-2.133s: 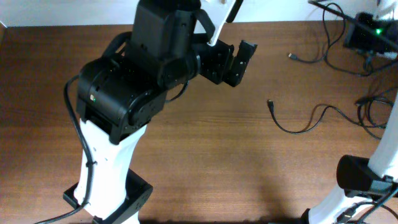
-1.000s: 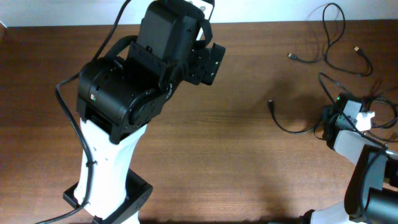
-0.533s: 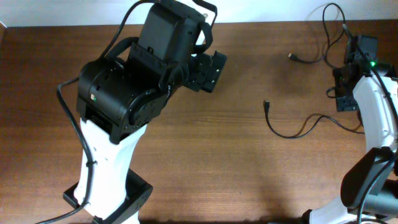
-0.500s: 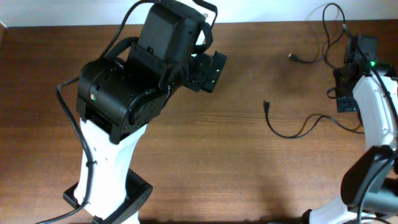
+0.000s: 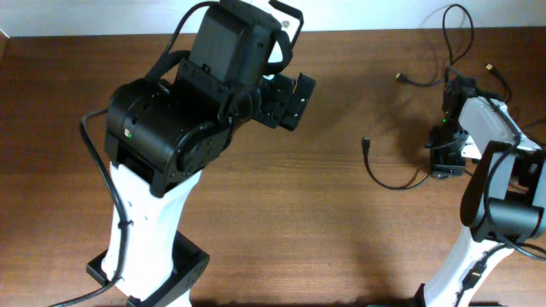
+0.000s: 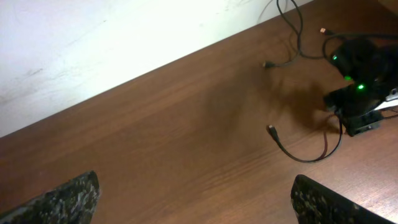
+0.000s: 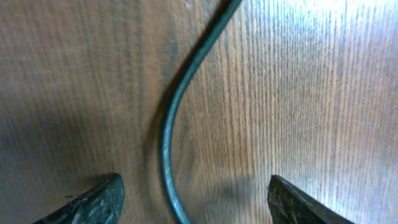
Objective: Untangle cables
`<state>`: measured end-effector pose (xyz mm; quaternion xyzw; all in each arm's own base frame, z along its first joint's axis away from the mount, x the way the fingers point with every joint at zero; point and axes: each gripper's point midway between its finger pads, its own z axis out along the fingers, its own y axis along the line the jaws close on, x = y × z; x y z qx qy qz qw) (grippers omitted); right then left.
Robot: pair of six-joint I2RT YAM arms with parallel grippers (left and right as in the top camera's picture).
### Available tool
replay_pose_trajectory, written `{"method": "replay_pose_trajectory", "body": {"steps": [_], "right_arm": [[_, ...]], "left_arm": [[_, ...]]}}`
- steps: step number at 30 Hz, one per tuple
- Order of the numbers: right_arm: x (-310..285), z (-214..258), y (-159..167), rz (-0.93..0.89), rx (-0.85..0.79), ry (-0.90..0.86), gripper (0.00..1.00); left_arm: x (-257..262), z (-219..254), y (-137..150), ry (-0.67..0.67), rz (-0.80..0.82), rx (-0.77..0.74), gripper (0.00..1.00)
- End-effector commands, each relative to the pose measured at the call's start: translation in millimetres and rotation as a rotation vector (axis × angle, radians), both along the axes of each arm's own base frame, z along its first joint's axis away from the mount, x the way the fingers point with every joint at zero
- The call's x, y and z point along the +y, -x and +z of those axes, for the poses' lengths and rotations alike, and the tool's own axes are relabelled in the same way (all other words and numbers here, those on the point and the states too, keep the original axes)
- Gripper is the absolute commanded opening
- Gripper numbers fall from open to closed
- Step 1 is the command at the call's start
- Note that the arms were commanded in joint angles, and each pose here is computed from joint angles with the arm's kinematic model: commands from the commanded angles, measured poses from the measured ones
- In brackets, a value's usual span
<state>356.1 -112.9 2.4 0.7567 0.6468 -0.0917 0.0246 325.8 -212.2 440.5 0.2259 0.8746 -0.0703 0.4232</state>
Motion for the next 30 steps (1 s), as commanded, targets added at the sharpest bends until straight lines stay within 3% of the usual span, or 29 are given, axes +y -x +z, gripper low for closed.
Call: {"method": "replay_pose_trajectory", "body": {"steps": [1,3,5,8,10,14,17,22,24,25,26,28,30], "right_arm": [[3.2,-27.1,16.5,-0.009,0.095,-0.012,0.04],[4.8,-15.9,16.9,-0.010,0.091,-0.020,0.04],[-12.7,42.3,-9.5,0.058,-0.022,0.070,0.04],[-29.4,163.9,-79.6,0.572,-0.241,0.209,0.04],[-52.6,229.5,-116.9,0.951,-0.239,0.466,0.04],[-73.0,262.8,-154.7,1.346,-0.090,0.758,0.04],[-95.2,244.1,-170.2,1.435,-0.074,0.797,0.04],[-150.3,126.7,-157.5,1.448,-0.121,0.557,0.04],[-159.0,99.7,-145.9,1.439,-0.124,0.494,0.04],[-162.2,95.5,-142.5,1.434,-0.130,0.482,0.25],[-162.1,103.5,-143.0,1.419,-0.144,0.494,0.99],[-145.8,167.1,-147.5,1.450,-0.217,0.598,0.99],[-119.0,300.9,-134.8,1.440,-0.375,0.835,0.99]], "left_arm": [[-1.4,0.1,0.6,-0.001,-0.016,0.000,0.99],[-1.3,0.2,0.6,-0.001,-0.015,-0.001,0.99],[-1.3,0.2,0.5,-0.002,-0.015,-0.001,0.99],[-1.0,0.2,0.4,-0.002,-0.014,-0.001,0.99],[-0.8,0.2,0.3,-0.004,-0.013,-0.002,0.99],[-0.6,0.2,0.1,-0.004,-0.012,-0.003,0.99],[-0.6,0.2,0.1,-0.004,-0.012,-0.002,0.99],[-0.5,0.3,0.1,-0.004,-0.012,-0.003,0.99],[-0.5,0.3,0.1,-0.004,-0.012,-0.003,0.99],[-0.5,0.3,0.1,-0.004,-0.012,-0.003,0.99],[-0.5,0.3,0.1,-0.007,-0.014,-0.004,0.99],[4.1,0.9,-2.5,-0.023,0.010,-0.016,0.99],[8.7,10.6,-10.5,-0.023,0.050,-0.069,0.99]]}}
